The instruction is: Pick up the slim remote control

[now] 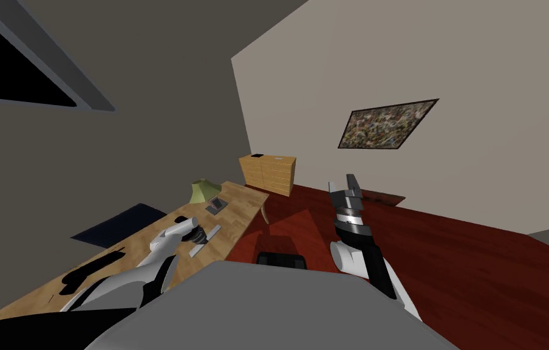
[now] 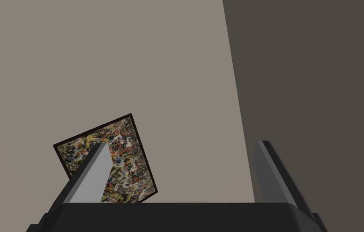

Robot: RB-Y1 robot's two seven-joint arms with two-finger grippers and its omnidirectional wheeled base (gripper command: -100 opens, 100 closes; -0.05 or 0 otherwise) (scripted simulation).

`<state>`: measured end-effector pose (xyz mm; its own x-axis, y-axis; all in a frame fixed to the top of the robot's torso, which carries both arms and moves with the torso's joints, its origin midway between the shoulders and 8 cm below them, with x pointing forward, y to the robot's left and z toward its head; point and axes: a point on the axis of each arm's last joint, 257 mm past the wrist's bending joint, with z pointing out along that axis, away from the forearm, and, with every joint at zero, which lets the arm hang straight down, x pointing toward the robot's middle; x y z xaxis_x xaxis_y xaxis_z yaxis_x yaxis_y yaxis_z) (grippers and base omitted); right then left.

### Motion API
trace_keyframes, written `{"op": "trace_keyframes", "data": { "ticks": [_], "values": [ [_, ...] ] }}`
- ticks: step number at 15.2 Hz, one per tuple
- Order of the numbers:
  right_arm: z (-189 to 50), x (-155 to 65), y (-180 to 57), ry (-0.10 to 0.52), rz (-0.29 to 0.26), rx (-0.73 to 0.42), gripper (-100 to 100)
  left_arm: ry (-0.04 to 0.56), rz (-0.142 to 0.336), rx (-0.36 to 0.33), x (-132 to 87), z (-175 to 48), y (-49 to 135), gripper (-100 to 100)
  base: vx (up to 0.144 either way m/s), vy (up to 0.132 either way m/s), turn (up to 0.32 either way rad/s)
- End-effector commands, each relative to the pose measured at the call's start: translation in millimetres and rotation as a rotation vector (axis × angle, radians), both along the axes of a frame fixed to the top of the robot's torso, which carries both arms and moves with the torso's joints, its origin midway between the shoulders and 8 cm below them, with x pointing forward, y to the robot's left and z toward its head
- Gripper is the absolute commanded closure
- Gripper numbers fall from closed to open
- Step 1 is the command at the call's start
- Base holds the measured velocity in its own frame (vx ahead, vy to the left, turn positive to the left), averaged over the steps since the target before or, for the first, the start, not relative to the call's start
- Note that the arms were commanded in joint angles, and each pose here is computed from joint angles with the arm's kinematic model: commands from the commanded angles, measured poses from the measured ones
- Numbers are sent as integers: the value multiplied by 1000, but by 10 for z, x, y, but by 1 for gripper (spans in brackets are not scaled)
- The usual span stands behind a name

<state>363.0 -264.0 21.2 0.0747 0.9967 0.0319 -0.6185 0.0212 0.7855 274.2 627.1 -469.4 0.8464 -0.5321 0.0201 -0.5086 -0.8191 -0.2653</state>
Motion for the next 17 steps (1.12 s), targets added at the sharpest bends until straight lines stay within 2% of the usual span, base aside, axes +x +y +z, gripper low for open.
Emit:
{"op": "trace_keyframes", "data": {
  "ticks": [1,2,6,10,12,16,17],
  "values": [
    [0,0,0,0,0,0,0,38,38,-59,-127,-50,-86,-100,13,70,-121],
    [0,0,0,0,0,0,0,39,38,-60,-132,-51,-88,-100,7,67,-115],
    [0,0,0,0,0,0,0,96,98,-156,-346,-133,-255,-100,11,63,-115],
    [0,0,0,0,0,0,0,126,129,-208,-462,-175,-363,-100,11,80,-94],
    [0,0,0,0,0,0,0,121,124,-200,-445,-172,-336,-100,11,49,-36],
    [0,0,0,0,0,0,0,118,149,-200,-442,-361,-483,-100,-36,48,-80],
    [0,0,0,0,0,0,0,122,142,-204,-442,-315,-451,-100,-25,33,-33]
  ]
}}
